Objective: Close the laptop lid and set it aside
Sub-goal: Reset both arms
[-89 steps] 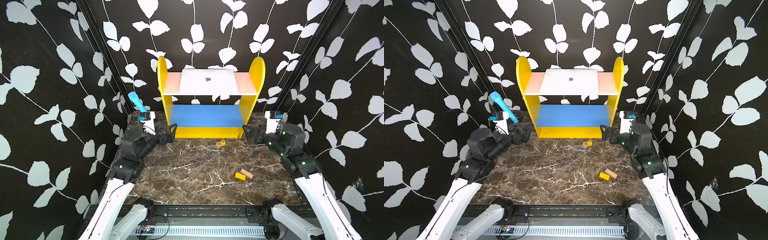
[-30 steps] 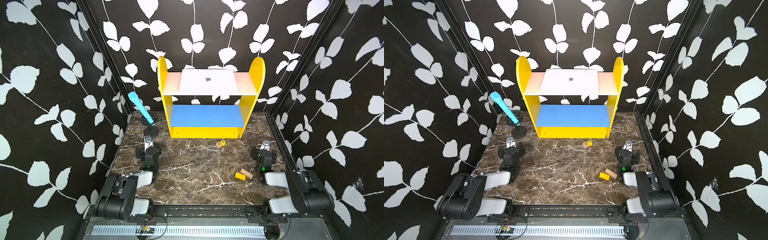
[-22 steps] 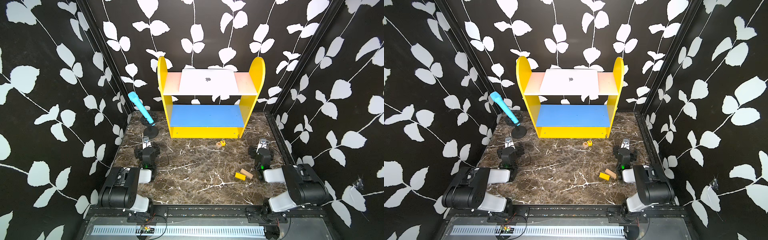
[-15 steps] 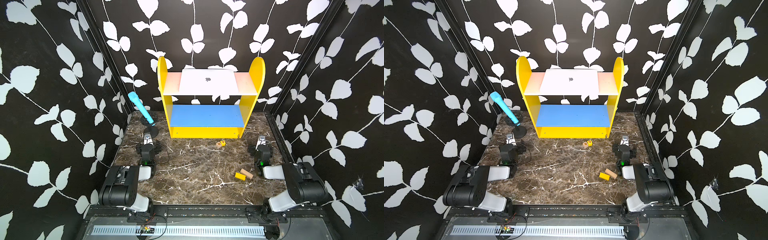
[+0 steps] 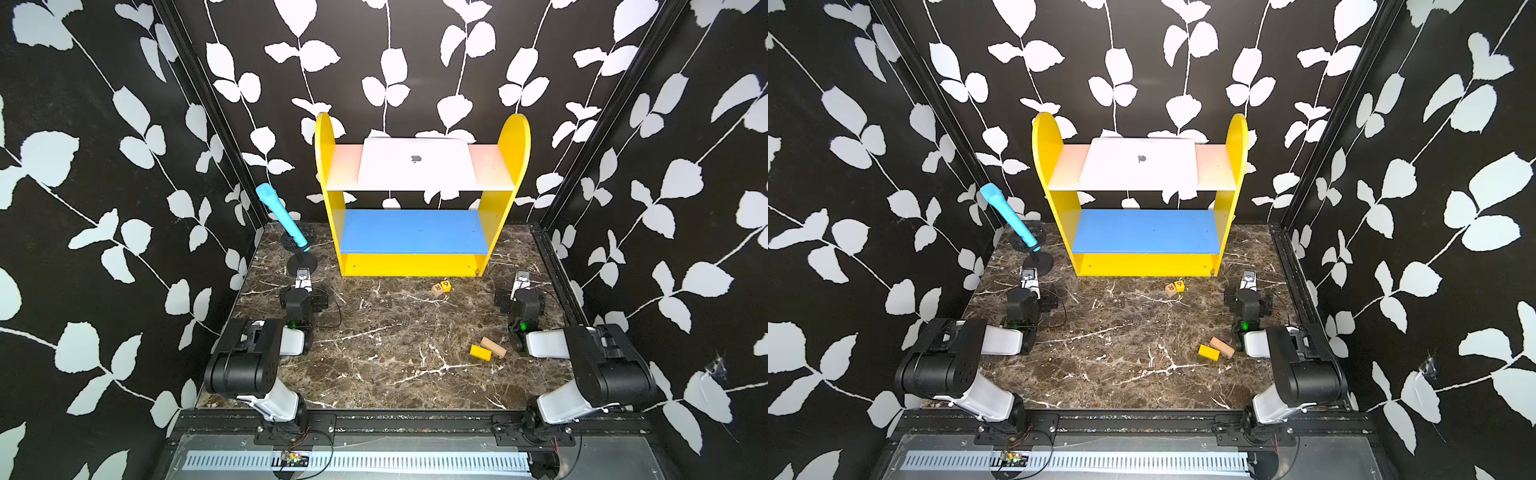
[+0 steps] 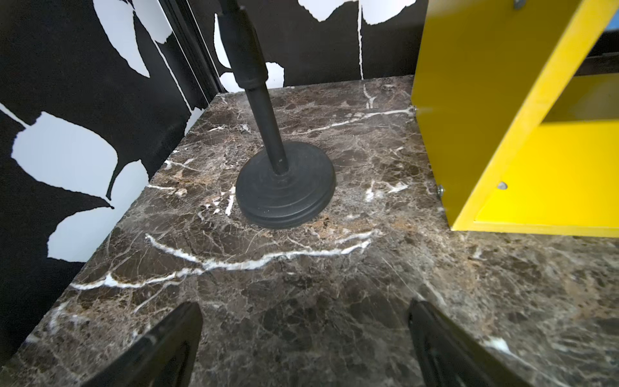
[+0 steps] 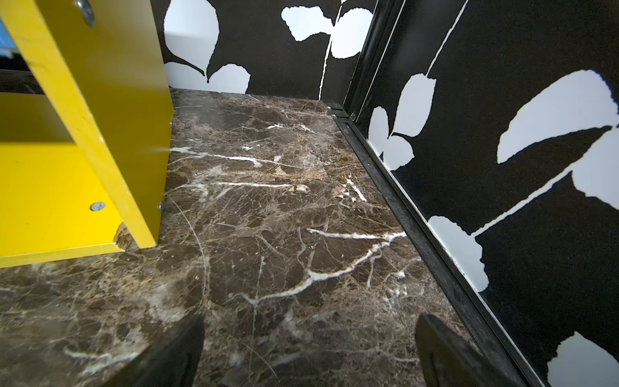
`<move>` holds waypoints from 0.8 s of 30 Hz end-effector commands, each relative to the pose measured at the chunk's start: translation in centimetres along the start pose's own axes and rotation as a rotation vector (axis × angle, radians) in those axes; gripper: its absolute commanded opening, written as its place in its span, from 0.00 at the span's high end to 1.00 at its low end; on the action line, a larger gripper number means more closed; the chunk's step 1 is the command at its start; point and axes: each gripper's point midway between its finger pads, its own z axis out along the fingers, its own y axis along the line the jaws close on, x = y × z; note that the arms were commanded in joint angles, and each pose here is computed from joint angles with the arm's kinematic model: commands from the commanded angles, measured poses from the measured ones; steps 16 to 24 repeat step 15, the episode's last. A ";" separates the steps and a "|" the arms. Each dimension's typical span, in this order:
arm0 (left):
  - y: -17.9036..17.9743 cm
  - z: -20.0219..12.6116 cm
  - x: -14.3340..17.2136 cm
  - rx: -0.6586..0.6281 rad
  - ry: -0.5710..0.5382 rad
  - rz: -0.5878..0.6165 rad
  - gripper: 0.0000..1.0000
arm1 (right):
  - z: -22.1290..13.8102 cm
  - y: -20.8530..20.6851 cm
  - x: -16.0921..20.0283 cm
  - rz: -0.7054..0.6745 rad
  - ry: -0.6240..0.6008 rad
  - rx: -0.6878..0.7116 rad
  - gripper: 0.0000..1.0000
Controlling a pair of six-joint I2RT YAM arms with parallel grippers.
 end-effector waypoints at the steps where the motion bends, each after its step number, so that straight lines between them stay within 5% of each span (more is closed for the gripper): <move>1: 0.1 0.0 -1.3 0.006 -0.030 0.000 0.02 | 0.1 -0.2 -0.9 0.013 -0.027 0.008 0.00; 24: 0.0 0.0 -1.4 0.007 -0.037 0.002 0.02 | 0.0 0.1 -0.9 0.004 -0.031 -0.009 0.00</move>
